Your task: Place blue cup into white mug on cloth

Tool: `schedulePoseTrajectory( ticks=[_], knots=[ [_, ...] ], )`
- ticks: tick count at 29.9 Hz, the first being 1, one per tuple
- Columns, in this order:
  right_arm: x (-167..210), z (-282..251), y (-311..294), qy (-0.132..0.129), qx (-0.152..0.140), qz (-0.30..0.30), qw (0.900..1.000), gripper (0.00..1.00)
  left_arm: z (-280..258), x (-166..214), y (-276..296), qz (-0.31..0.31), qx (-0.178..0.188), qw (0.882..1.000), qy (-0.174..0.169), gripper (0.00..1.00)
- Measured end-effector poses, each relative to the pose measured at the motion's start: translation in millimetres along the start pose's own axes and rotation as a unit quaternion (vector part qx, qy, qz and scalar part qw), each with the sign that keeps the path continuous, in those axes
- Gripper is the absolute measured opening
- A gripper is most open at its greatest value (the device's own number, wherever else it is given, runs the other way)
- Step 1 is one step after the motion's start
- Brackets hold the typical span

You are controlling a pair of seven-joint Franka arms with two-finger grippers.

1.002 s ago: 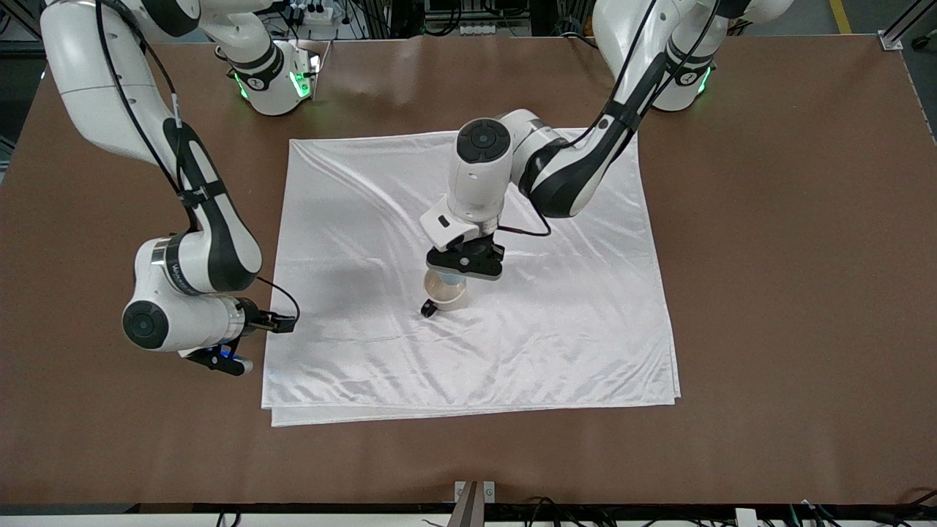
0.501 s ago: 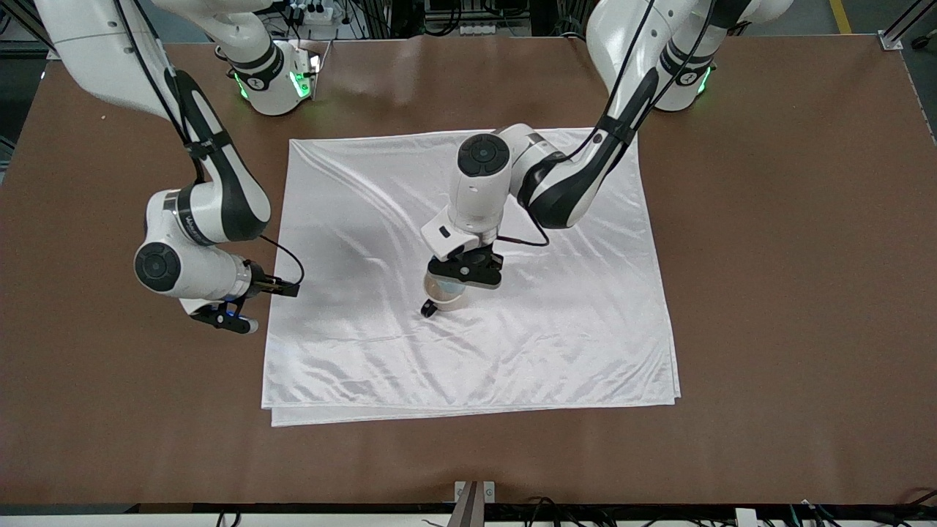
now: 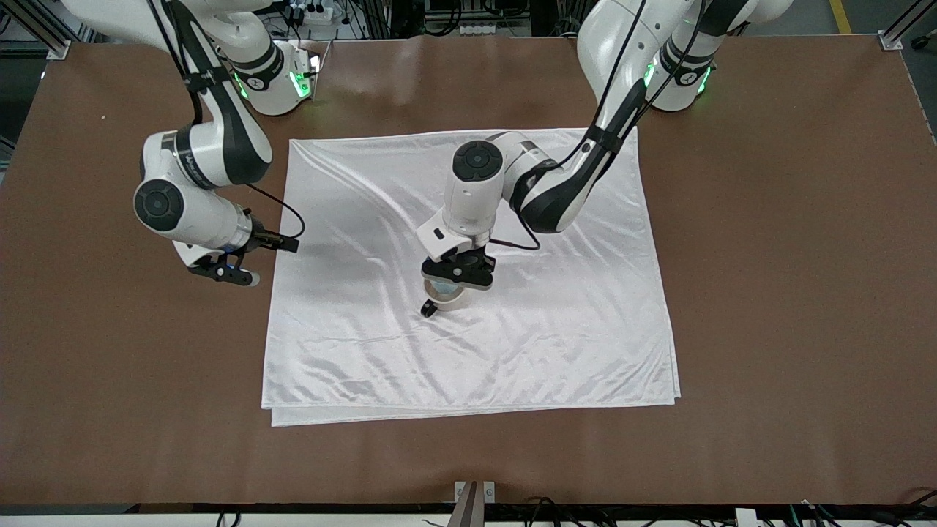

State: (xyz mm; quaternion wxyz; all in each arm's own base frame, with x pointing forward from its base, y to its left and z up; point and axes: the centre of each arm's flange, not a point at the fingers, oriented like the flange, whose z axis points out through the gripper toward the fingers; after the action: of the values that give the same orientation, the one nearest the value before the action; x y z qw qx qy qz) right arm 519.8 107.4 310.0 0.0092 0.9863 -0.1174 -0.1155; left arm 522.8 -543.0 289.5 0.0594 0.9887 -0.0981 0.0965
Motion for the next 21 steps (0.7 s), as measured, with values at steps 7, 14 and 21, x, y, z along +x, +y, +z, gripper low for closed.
schedulePoseTrajectory(
  ticks=[7, 14, 21],
  knots=[
    [-23.7, -43.2, -1.9, 0.001, -0.007, -0.006, 1.0, 1.0, 7.1, -1.1, 0.0, 0.0, -0.002, 1.0, 0.0, 0.04],
    [-24.1, -85.5, 0.9, 0.005, -0.006, -0.009, 1.0, 1.0, 8.7, -2.4, 1.6, 0.001, -0.002, 1.0, 0.0, 0.24],
    [-12.4, -124.7, 24.0, 0.002, -0.001, -0.025, 1.0, 1.0, 3.7, 1.2, 3.4, 0.001, -0.006, 1.0, 0.006, 0.6]
  ],
)
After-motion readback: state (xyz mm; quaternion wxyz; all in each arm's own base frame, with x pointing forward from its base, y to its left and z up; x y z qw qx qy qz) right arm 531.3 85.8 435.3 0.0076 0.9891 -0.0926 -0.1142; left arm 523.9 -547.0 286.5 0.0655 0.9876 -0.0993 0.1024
